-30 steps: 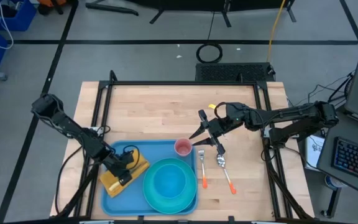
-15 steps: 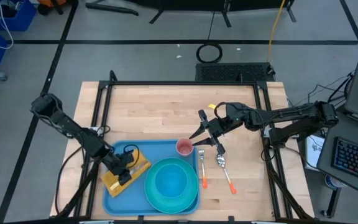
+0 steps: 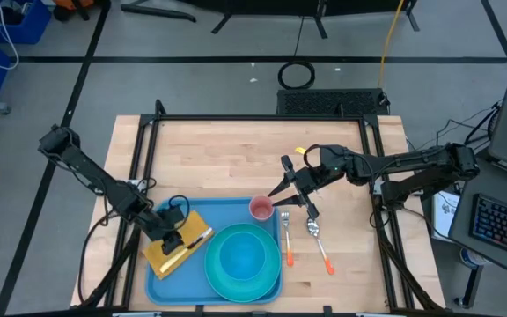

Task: Set up tray
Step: Adjust the yellow table napkin on the blue tray

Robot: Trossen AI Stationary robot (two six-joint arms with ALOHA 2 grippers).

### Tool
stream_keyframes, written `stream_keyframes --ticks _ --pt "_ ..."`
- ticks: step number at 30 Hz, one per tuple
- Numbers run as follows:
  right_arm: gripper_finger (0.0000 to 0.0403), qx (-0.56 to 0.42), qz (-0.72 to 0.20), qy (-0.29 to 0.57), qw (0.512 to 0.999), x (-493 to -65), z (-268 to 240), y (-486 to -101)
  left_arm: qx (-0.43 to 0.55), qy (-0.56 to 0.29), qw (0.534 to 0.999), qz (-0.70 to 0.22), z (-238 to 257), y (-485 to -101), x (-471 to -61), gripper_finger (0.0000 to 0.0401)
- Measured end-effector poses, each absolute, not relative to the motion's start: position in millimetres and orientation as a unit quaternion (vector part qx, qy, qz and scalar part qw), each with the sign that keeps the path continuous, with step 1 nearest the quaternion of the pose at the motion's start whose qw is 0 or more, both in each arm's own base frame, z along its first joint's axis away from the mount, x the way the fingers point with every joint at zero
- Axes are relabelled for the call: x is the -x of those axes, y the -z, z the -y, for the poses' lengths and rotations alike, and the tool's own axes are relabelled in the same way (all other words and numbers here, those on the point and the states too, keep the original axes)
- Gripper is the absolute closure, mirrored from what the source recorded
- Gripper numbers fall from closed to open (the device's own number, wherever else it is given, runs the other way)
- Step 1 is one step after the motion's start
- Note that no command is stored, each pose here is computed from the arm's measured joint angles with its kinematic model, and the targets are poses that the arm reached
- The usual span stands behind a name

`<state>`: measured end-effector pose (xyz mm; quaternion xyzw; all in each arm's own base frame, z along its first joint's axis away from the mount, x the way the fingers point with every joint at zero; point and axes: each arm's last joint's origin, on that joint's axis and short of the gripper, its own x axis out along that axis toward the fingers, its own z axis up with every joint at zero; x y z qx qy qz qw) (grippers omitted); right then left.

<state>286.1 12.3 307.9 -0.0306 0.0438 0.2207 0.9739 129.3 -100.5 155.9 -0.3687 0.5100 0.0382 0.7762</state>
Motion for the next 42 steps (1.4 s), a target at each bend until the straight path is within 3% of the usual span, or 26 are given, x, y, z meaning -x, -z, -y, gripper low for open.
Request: stream_keyframes --ticks 9,18,25,29,32,39,42 --pt "0.0289 0.032 -0.043 -0.221 0.974 -286.1 -12.3 -308.0 0.375 -0.136 0.7 -0.592 97.5 -137.5 -121.4 0.0256" --pt "0.0289 0.03 -0.044 -0.221 0.974 -286.1 -12.4 -307.9 0.409 -0.176 0.681 -0.581 100.5 -132.4 -126.1 0.0256" --pt "0.0289 0.03 -0.044 -0.221 0.974 -286.1 -12.4 -307.9 0.509 -0.268 0.617 -0.537 100.0 -132.0 -126.5 0.0256" --pt "0.0289 0.03 -0.046 -0.221 0.974 -286.0 -12.4 -307.5 0.486 -0.239 0.65 -0.534 98.5 -134.0 -127.4 0.0256" --pt "0.0289 0.029 -0.048 -0.221 0.974 -286.0 -12.3 -307.2 0.433 -0.202 0.709 -0.519 95.6 -137.6 -127.4 0.0256" --pt "0.0289 0.032 -0.043 -0.22 0.974 -286.1 -12.2 -308.2 0.25 -0.064 0.802 -0.539 96.6 -162.7 -129.6 0.0256" --pt "0.0289 0.032 -0.042 -0.22 0.974 -286.2 -12.2 -308.3 0.092 0.046 0.823 -0.558 98.8 -175.5 -131.0 0.0256"
